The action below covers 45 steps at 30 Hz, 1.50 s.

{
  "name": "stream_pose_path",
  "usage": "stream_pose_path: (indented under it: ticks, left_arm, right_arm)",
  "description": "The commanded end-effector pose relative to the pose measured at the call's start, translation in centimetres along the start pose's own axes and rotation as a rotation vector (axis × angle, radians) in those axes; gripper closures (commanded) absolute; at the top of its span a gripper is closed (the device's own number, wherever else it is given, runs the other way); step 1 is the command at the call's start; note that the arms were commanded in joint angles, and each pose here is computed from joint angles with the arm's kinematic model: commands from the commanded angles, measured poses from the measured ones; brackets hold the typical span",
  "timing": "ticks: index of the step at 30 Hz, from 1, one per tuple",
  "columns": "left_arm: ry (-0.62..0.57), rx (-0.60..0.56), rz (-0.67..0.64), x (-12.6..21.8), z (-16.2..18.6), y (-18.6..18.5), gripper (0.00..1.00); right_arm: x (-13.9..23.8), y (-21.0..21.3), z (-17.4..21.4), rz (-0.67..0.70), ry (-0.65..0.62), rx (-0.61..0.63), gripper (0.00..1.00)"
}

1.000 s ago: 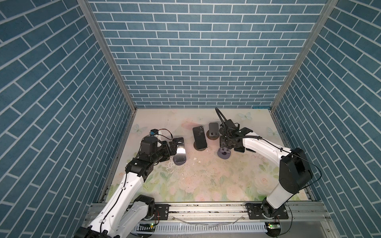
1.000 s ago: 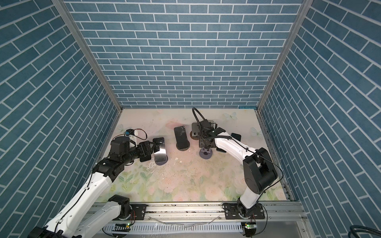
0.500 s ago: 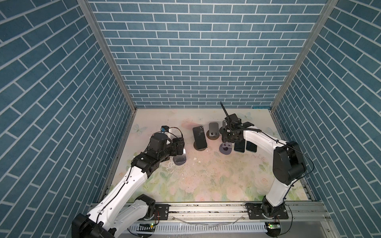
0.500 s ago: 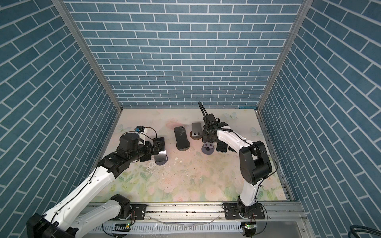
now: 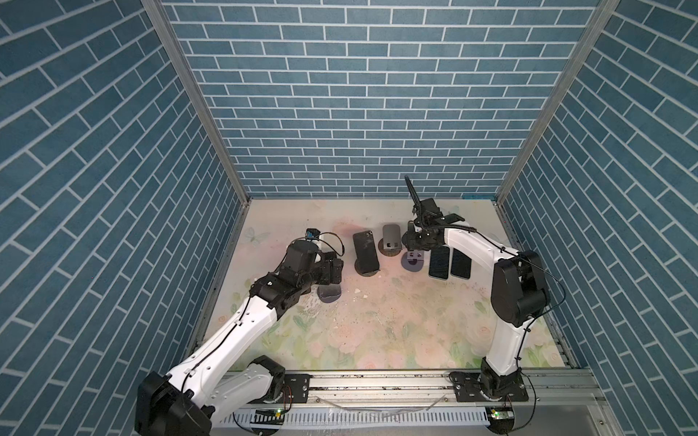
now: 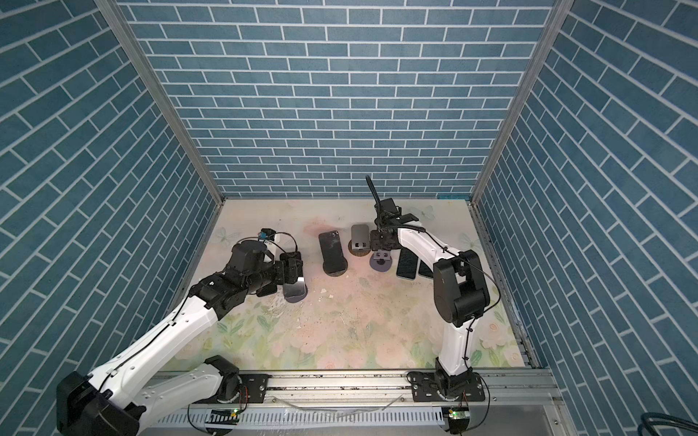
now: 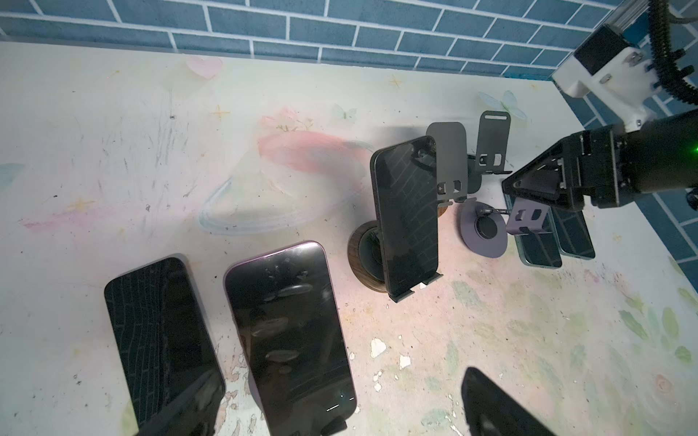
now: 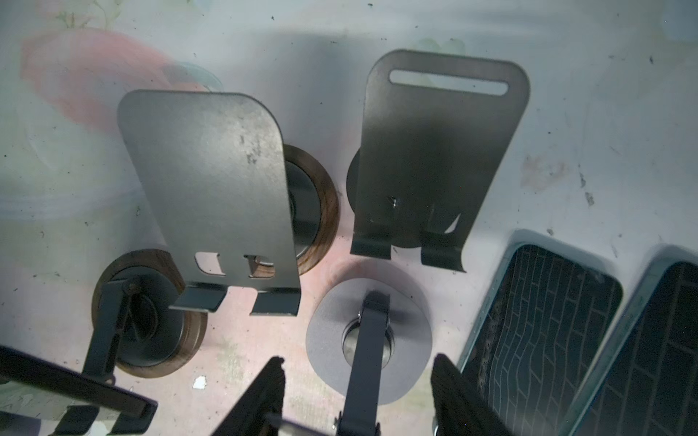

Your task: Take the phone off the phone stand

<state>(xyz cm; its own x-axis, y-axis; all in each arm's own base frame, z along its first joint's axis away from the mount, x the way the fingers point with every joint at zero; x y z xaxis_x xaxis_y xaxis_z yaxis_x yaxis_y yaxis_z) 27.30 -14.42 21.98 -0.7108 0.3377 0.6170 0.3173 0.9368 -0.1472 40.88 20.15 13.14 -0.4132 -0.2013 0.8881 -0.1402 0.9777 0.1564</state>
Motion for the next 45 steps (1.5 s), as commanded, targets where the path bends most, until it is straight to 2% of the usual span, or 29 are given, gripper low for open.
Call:
stream_pose_path:
  ticks: [1,7,14,19,29,35,45]
  left_arm:
    - [-0.014,-0.024,-0.013,0.4,-0.8,-0.1,0.00]
    - [-0.012,-0.039,-0.036,0.6,-0.8,0.2,0.00]
    - [-0.016,-0.043,-0.049,0.6,-1.0,0.4,0.00]
    - [-0.015,-0.047,-0.066,0.6,-1.0,0.6,0.00]
    - [0.015,-0.054,-0.093,0.2,-1.0,0.9,0.00]
    - [0.030,-0.035,-0.182,0.1,-1.1,2.0,0.00]
    - [0.046,-0.032,-0.158,-0.3,-0.6,1.8,0.00]
  right_arm:
    - [-0.5,0.3,-0.6,-0.018,0.017,0.052,0.44]
    - [-1.5,0.0,-0.4,-0.007,0.035,0.045,0.40]
    - [-0.5,0.0,-1.0,-0.003,0.005,0.036,0.24]
    - [1.5,-0.2,-1.9,0.014,-0.047,0.034,0.16]
    - [6.6,-1.0,-3.2,0.074,-0.170,0.013,0.15]
    - [9.3,-0.8,-2.7,0.040,-0.236,-0.012,0.15]
    - [11.0,1.3,-1.4,-0.030,-0.263,-0.001,0.12]
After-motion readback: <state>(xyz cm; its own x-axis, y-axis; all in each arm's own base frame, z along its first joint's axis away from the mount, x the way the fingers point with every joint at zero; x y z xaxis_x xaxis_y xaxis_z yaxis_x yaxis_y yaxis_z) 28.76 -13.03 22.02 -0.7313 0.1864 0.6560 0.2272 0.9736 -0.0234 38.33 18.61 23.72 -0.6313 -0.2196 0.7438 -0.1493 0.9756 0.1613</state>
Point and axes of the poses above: each gripper's point midway between its finger pads, its own x axis back along the fingers, its own y axis along the line the jaws close on, z = x × y, the point moved 3 cm from there along x, back along the fingers, and after that the axes turned 7 degrees about -x, right-handed, at the moved point
